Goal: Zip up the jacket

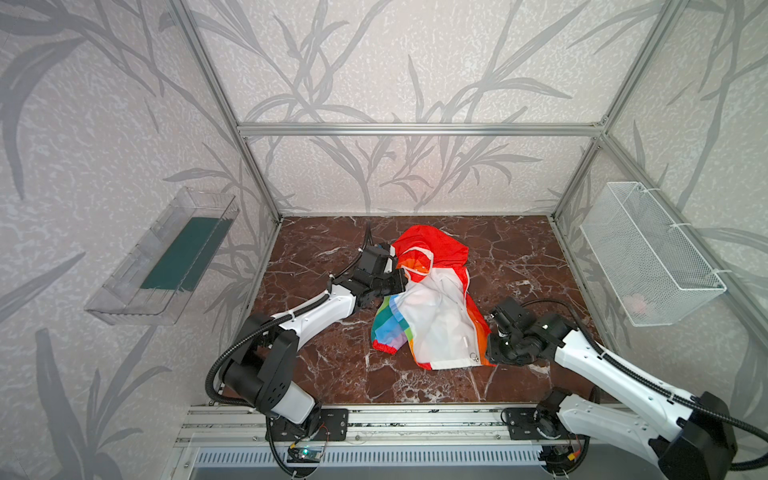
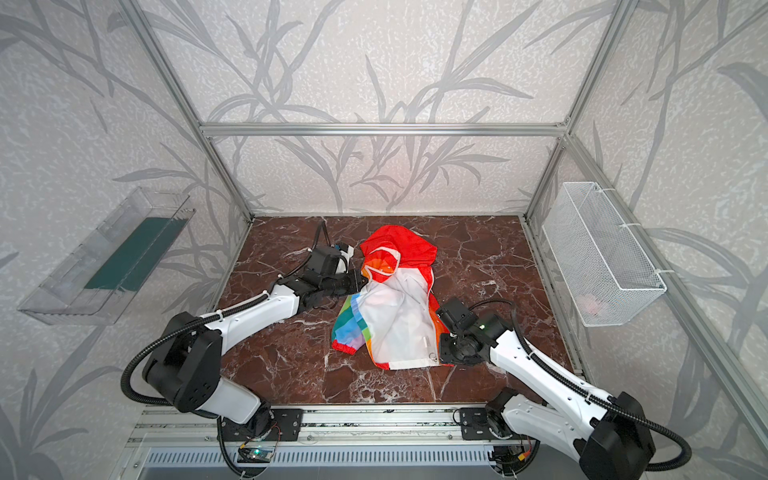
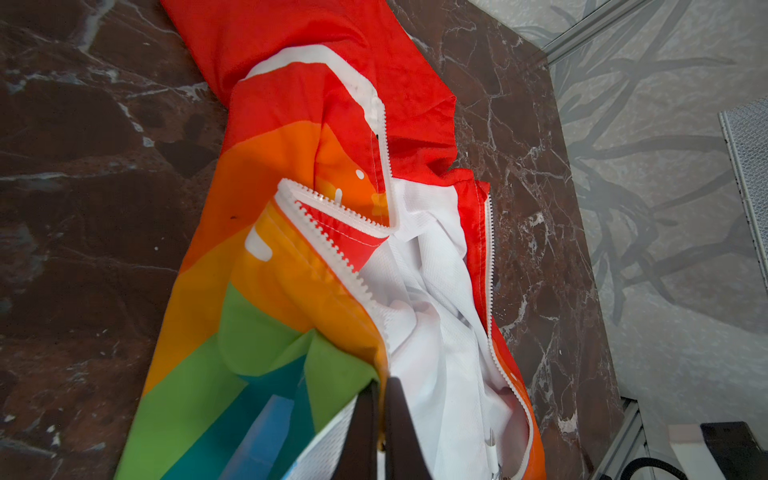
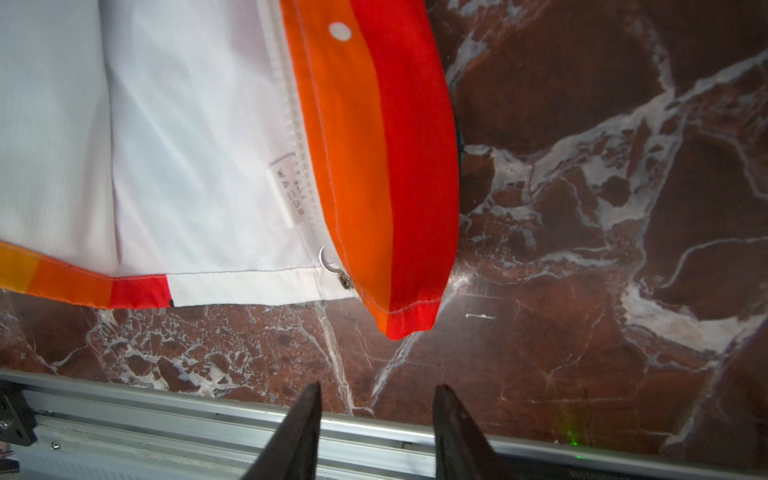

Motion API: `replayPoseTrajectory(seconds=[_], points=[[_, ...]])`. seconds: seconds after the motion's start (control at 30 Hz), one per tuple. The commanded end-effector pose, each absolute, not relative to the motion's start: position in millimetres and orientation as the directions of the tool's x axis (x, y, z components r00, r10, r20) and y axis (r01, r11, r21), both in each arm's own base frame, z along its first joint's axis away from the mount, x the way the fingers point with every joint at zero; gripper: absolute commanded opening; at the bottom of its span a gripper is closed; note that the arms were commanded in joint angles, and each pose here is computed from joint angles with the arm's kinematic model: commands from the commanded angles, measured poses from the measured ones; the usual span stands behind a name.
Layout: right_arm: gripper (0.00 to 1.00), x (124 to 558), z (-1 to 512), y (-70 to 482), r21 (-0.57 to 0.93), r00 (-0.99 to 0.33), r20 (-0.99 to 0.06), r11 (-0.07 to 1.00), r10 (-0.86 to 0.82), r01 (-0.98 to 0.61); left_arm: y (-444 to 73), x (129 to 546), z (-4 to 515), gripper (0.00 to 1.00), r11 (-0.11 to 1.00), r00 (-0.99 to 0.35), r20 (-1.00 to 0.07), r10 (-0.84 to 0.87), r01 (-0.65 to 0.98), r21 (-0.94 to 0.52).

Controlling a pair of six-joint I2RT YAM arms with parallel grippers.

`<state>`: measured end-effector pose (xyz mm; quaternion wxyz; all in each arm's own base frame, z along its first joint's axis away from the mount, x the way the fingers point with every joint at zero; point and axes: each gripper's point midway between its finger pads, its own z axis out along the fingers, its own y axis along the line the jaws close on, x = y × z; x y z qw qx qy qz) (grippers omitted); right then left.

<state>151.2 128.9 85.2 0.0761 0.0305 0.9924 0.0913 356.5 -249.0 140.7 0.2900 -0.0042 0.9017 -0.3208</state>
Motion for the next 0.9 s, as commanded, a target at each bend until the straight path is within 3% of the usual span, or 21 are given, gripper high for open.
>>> replayPoseTrajectory(seconds=[0.0,0.33,0.57,0.67,0.87], points=[[0.43,152.5,77.5,131.7,0.152,-0.99,-0.135,0.988,0.047,0.026,-246.8,349.9,145.1,0.0,0.79,-0.835,-0.511,-0.205,0.166,-0.59],[0.42,166.6,46.6,135.8,0.095,-0.987,-0.156,0.995,0.044,0.03,-264.2,353.8,153.1,0.0,0.748,-0.837,-0.493,-0.239,0.165,-0.643],[0.38,162.2,22.3,139.4,0.076,-0.996,-0.089,0.997,0.033,0.026,-268.3,355.6,152.6,0.0,0.745,-0.84,-0.488,-0.236,0.166,-0.646],[0.3,160.9,18.1,139.2,0.07,-0.997,-0.077,0.997,0.028,0.023,-269.0,355.3,150.0,0.0,0.745,-0.845,-0.48,-0.236,0.16,-0.647],[0.04,161.5,27.2,140.6,0.075,-0.995,-0.094,0.997,0.018,0.011,-266.0,353.9,149.4,0.0,0.749,-0.842,-0.481,-0.242,0.153,-0.645]])
